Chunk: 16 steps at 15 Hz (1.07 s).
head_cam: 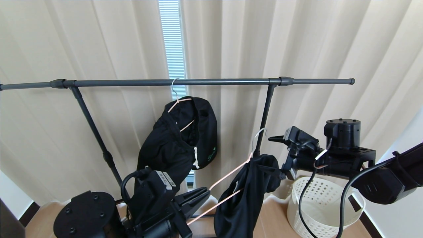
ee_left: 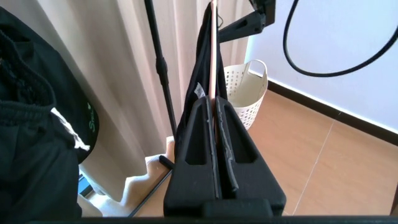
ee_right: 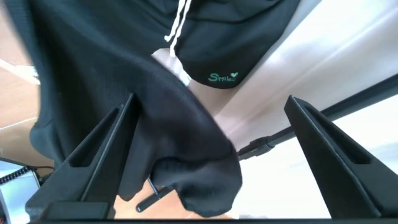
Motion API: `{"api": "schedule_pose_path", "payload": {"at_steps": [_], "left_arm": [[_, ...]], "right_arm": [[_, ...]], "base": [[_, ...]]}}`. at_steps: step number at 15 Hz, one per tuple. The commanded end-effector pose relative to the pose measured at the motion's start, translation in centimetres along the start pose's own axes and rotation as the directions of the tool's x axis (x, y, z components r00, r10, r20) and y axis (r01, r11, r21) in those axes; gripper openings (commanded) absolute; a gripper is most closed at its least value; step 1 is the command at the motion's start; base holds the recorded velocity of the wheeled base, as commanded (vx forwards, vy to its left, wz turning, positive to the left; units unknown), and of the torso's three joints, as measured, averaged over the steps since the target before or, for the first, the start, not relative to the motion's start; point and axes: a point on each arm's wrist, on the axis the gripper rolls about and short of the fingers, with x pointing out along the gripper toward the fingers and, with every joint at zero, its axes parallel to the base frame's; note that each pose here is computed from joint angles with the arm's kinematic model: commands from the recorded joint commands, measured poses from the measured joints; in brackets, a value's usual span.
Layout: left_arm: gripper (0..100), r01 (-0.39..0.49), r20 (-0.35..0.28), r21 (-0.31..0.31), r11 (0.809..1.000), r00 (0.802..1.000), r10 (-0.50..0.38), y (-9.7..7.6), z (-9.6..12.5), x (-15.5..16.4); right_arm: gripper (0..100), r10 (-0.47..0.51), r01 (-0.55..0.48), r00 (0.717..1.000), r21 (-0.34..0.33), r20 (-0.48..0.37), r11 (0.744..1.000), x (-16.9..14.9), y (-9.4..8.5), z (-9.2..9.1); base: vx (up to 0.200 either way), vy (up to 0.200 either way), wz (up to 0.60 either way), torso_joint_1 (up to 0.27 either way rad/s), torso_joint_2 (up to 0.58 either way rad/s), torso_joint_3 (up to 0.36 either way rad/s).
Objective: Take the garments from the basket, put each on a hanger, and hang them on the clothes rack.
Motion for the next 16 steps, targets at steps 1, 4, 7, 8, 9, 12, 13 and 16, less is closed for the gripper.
{"api": "schedule_pose_path", "payload": {"at_steps": [1,4,7,8,9,12,13,16], "left_arm": [[0,0.005,0.004,0.001,1.000,1.000,-0.005,-0.09,0.09,-0.11],[0,0.014,0.000,0.002,1.000,1.000,-0.014,-0.32,0.04,-0.23],[0,0.019,-0.001,0.002,1.000,1.000,-0.019,-0.43,0.01,-0.21],[0,0.019,-0.001,0.002,1.000,1.000,-0.019,-0.43,0.02,-0.25],[0,0.019,-0.001,0.002,1.000,1.000,-0.019,-0.43,0.02,-0.25],[0,0.019,-0.002,0.002,1.000,1.000,-0.019,-0.44,-0.01,-0.28],[0,0.019,-0.002,0.002,1.000,1.000,-0.019,-0.44,-0.01,-0.28],[0,0.016,-0.003,0.002,1.000,1.000,-0.016,-0.37,-0.02,-0.24]], "right_arm": [[100,0.003,-0.003,1.000,0.002,-0.004,1.000,0.18,-0.01,-0.15],[100,0.007,-0.007,1.000,0.005,-0.004,1.000,0.52,-0.08,-0.40],[100,0.010,-0.010,1.000,0.006,-0.003,1.000,0.45,-0.06,-0.44],[100,0.013,-0.013,1.000,0.008,-0.005,1.000,0.47,-0.02,-0.51],[100,0.013,-0.013,1.000,0.008,-0.005,1.000,0.47,-0.02,-0.51],[0,0.022,-0.022,1.000,0.010,-0.004,1.000,0.42,0.13,-0.57],[0,0.039,-0.039,0.999,0.011,0.006,0.999,0.32,0.18,-0.56],[0,0.100,-0.101,0.994,0.014,0.052,0.995,-0.40,0.18,-0.30]], "base": [[0.000,0.000,0.00,0.000,0.00,0.000],[0.000,0.000,0.00,0.000,0.00,0.000],[0.000,0.000,0.00,0.000,0.00,0.000],[0.000,0.000,0.00,0.000,0.00,0.000],[0.000,0.000,0.00,0.000,0.00,0.000],[0.000,0.000,0.00,0.000,0.00,0.000],[0.000,0.000,0.00,0.000,0.00,0.000],[0.000,0.000,0.00,0.000,0.00,0.000]]}}
